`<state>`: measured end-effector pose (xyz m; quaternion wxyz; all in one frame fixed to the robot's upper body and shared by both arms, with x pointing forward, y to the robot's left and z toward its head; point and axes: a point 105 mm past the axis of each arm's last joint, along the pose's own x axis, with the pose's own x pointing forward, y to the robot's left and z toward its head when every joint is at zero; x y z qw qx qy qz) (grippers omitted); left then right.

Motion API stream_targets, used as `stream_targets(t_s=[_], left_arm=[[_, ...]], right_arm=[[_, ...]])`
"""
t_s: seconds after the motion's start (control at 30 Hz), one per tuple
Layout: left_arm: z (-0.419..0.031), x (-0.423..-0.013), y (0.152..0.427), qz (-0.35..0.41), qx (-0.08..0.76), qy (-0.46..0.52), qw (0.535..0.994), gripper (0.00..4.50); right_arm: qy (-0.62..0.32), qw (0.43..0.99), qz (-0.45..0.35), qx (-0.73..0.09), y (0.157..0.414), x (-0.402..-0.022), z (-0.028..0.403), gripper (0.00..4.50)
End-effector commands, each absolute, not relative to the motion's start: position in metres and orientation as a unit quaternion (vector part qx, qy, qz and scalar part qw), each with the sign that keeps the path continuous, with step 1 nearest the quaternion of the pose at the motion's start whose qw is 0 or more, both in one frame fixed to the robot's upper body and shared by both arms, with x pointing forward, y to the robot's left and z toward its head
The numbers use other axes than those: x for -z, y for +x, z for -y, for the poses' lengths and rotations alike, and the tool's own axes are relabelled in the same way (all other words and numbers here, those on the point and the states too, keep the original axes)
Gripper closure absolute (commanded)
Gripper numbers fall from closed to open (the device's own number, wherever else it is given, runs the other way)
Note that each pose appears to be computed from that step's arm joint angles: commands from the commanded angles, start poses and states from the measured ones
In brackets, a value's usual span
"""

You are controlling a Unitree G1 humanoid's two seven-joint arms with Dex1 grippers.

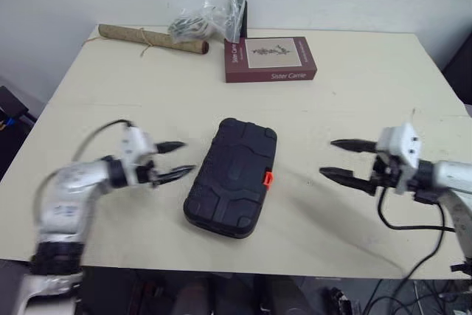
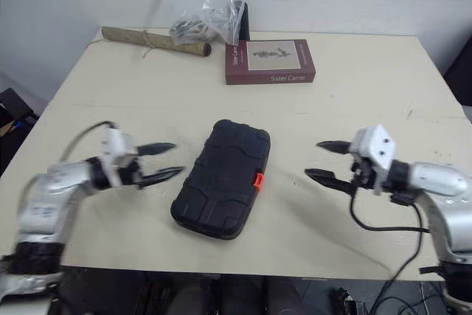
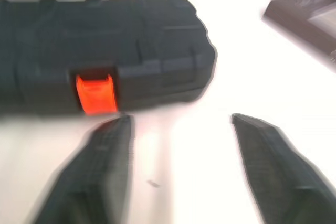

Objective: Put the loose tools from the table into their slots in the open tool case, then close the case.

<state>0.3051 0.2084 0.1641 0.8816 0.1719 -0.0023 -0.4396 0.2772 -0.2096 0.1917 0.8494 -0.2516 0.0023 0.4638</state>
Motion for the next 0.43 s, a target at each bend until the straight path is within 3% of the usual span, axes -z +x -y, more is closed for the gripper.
stream_targets(t_s=[0.03, 0.2, 0.43], left_arm=[[-0.264, -0.174, 0.292, -0.009, 0.338, 0.202, 0.919, 0.07], [-0.323, -0.149, 0.253, -0.097, 0.262, 0.21, 0.937, 0.07], [-0.324, -0.163, 0.256, -0.039, 0.233, 0.239, 0.942, 0.07]], right_arm=[[-0.309, 0.837, 0.017, -0.452, 0.274, -0.21, 0.241, 0.0], [-0.347, 0.843, 0.002, -0.411, 0.286, -0.224, 0.278, 0.0], [-0.352, 0.842, 0.022, -0.409, 0.3, -0.212, 0.271, 0.0]])
